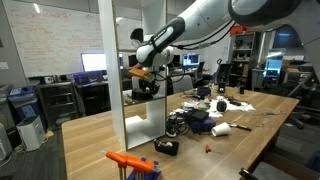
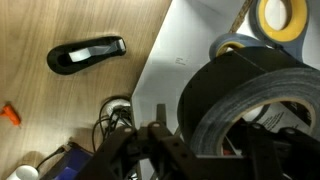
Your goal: Remove the tape and scissors from the shelf and put them on the table
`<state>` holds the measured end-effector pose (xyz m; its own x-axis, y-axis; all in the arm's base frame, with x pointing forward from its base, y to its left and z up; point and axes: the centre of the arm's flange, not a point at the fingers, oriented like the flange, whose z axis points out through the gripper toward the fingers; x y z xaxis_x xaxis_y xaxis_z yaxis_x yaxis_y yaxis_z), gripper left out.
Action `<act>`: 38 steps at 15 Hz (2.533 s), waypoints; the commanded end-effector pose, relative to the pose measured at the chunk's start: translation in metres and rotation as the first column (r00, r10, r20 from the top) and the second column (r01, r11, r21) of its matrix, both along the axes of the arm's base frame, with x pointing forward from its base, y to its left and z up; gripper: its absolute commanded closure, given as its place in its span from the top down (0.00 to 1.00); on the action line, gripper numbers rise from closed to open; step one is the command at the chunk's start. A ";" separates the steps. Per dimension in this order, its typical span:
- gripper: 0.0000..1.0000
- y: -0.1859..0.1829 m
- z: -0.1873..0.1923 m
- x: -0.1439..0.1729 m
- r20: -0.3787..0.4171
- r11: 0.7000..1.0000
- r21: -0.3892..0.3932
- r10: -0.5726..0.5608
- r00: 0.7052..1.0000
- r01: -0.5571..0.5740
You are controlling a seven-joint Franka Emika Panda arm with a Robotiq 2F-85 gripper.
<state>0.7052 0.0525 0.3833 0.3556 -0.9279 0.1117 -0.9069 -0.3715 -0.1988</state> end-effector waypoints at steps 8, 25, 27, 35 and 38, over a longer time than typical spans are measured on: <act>0.11 -0.001 0.016 0.016 0.059 0.999 -0.034 0.020 0.998 -0.018; 0.12 -0.012 0.090 -0.062 0.053 0.983 -0.172 0.068 0.996 -0.058; 0.11 -0.008 0.089 -0.083 -0.006 0.981 -0.169 0.096 0.995 -0.095; 0.11 -0.010 0.067 -0.173 -0.230 0.967 -0.183 0.131 0.964 -0.175; 0.11 -0.016 0.044 -0.198 -0.296 0.967 -0.160 0.143 0.944 -0.196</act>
